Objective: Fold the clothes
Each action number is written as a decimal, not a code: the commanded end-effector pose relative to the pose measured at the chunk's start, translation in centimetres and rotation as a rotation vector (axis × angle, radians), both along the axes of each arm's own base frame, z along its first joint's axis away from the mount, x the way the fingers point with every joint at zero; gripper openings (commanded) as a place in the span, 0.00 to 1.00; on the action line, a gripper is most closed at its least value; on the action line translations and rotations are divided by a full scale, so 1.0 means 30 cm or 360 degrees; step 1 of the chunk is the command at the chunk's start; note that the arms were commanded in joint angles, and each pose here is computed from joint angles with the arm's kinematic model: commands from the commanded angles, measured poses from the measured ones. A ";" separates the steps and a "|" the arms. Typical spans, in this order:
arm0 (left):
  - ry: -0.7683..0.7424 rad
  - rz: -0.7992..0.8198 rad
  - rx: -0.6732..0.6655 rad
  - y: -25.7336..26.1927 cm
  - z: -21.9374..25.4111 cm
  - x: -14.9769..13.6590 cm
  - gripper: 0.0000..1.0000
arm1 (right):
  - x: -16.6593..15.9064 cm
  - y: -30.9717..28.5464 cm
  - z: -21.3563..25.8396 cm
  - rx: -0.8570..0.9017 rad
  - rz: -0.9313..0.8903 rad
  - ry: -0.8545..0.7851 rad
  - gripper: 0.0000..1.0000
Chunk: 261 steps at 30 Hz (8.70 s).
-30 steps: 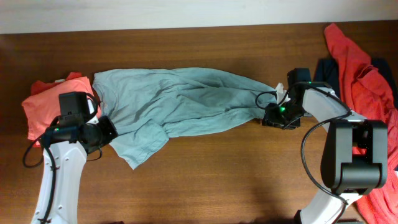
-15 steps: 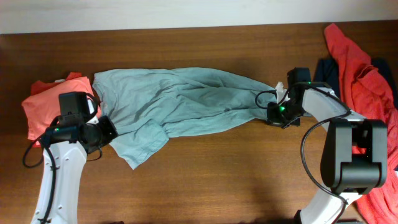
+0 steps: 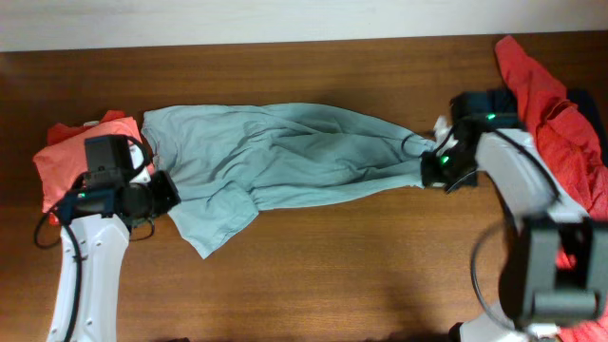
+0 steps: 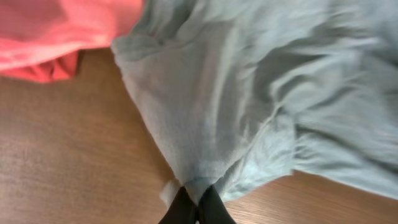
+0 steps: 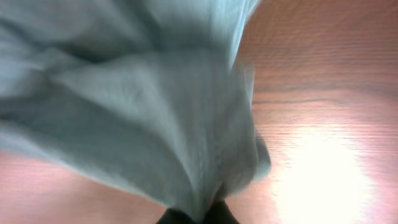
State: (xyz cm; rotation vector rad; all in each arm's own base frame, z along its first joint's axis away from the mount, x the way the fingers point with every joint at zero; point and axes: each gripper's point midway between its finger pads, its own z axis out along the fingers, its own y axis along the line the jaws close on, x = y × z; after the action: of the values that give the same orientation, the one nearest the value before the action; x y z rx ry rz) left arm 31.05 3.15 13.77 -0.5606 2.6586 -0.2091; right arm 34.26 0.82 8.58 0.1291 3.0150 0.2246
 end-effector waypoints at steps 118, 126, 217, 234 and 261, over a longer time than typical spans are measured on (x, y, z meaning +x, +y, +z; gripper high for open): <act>0.0380 -0.0424 -0.0099 -0.101 -0.019 -0.067 0.01 | -0.256 -0.242 0.083 -0.0303 -0.0353 0.0277 0.04; 0.0198 -0.0333 -0.0069 -0.080 -0.024 0.058 0.02 | -0.146 -0.266 0.069 -0.0320 -0.0374 0.0089 0.05; 0.0558 -0.0327 -0.0166 -0.090 -0.387 0.014 0.40 | 0.011 -0.322 -0.142 -0.0104 -0.0411 0.0037 0.57; 0.0318 -0.0521 -0.0550 -0.241 -0.388 0.049 0.00 | 0.008 -0.321 -0.142 -0.0103 -0.0411 0.0043 0.57; -0.0082 -0.0347 -0.0386 -0.164 -0.116 0.355 0.60 | 0.008 -0.321 -0.142 -0.0103 -0.0411 0.0043 0.57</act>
State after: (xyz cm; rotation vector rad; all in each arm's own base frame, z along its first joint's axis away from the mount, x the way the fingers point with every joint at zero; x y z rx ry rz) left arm 42.61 -1.85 10.62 -0.3723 2.6187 -0.6384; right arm 34.58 -8.74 4.44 0.5039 2.9846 0.0923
